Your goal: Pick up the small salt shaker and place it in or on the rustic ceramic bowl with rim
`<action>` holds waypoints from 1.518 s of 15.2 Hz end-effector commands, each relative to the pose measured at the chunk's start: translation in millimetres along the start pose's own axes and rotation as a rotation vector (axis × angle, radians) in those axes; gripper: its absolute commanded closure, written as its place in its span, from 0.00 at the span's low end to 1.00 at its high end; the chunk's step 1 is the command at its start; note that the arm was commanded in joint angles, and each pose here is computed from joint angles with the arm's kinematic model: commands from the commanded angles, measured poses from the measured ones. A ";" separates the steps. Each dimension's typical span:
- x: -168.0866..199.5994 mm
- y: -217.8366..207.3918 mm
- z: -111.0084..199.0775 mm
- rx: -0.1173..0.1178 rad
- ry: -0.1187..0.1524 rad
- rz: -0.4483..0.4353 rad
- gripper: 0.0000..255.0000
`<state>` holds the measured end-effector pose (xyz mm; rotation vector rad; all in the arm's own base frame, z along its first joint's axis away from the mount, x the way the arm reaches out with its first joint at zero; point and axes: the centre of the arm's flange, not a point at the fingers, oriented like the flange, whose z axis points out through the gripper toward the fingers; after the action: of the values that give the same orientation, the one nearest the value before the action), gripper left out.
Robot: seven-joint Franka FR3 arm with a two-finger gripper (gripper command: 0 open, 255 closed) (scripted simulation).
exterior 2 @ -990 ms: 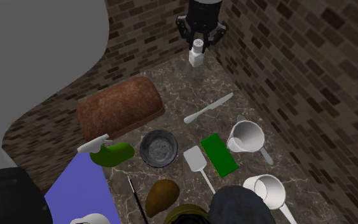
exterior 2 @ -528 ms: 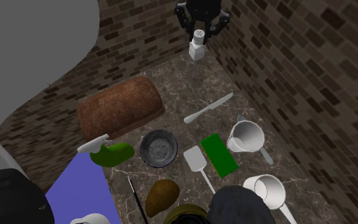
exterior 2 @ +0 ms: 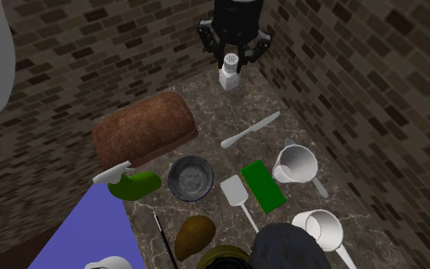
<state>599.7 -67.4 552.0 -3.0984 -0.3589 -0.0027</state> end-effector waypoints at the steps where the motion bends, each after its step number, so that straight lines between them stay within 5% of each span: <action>1: -25.4 -0.6 -2.1 0.000 0.000 0.000 1.00; 17: -240.3 -6.5 -32.0 0.000 0.000 0.000 1.00; 23: -240.4 -5.8 -0.3 0.000 0.000 0.000 1.00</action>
<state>364.6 -116.8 557.0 -3.0981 -0.3595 -0.0022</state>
